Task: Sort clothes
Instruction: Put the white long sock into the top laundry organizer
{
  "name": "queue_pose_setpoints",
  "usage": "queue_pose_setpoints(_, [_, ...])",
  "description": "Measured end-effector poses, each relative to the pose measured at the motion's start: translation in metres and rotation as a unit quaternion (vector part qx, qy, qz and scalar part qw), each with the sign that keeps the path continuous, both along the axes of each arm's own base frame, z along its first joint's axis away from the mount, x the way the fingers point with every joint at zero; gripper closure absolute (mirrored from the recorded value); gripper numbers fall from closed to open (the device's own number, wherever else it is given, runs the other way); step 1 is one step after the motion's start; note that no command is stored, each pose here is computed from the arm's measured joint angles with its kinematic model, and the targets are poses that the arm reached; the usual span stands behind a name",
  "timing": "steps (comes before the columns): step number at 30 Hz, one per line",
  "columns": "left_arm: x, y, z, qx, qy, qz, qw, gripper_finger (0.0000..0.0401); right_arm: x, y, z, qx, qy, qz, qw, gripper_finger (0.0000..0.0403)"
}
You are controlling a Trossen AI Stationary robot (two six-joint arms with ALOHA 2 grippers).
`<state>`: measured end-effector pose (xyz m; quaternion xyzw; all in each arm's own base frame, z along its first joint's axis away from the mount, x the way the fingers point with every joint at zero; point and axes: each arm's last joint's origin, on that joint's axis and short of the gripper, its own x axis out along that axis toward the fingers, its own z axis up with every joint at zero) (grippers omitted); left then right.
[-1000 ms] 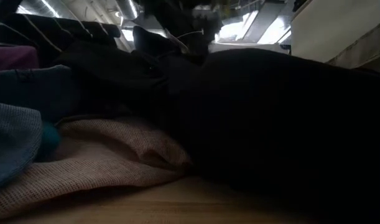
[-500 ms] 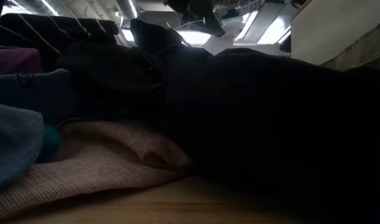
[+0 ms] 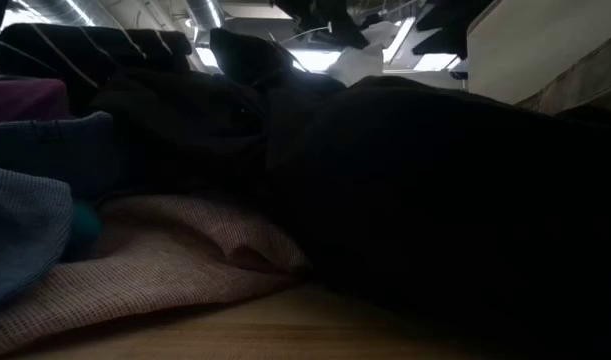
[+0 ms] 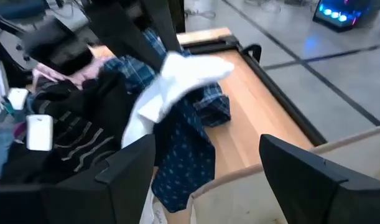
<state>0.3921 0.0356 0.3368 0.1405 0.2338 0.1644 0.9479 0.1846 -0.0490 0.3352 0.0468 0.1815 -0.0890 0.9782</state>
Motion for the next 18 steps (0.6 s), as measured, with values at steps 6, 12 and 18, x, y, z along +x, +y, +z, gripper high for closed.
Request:
queue_pose_setpoints(6, [0.0,0.0,0.0,0.0,0.0,0.0,1.0,0.0383,0.026,-0.004,-0.006,0.024,-0.02,0.045,0.998,0.0114])
queue_pose_setpoints(12, [0.0,0.0,0.0,0.0,0.003,0.0,1.0,0.0383,0.04,-0.006,-0.006,0.023,-0.055,0.075,0.995,0.0134])
queue_pose_setpoints(18, [0.0,0.0,-0.001,0.001,0.004,-0.001,1.0,0.0376,0.047,-0.009,-0.009,0.017,-0.054,0.068,0.996,0.0245])
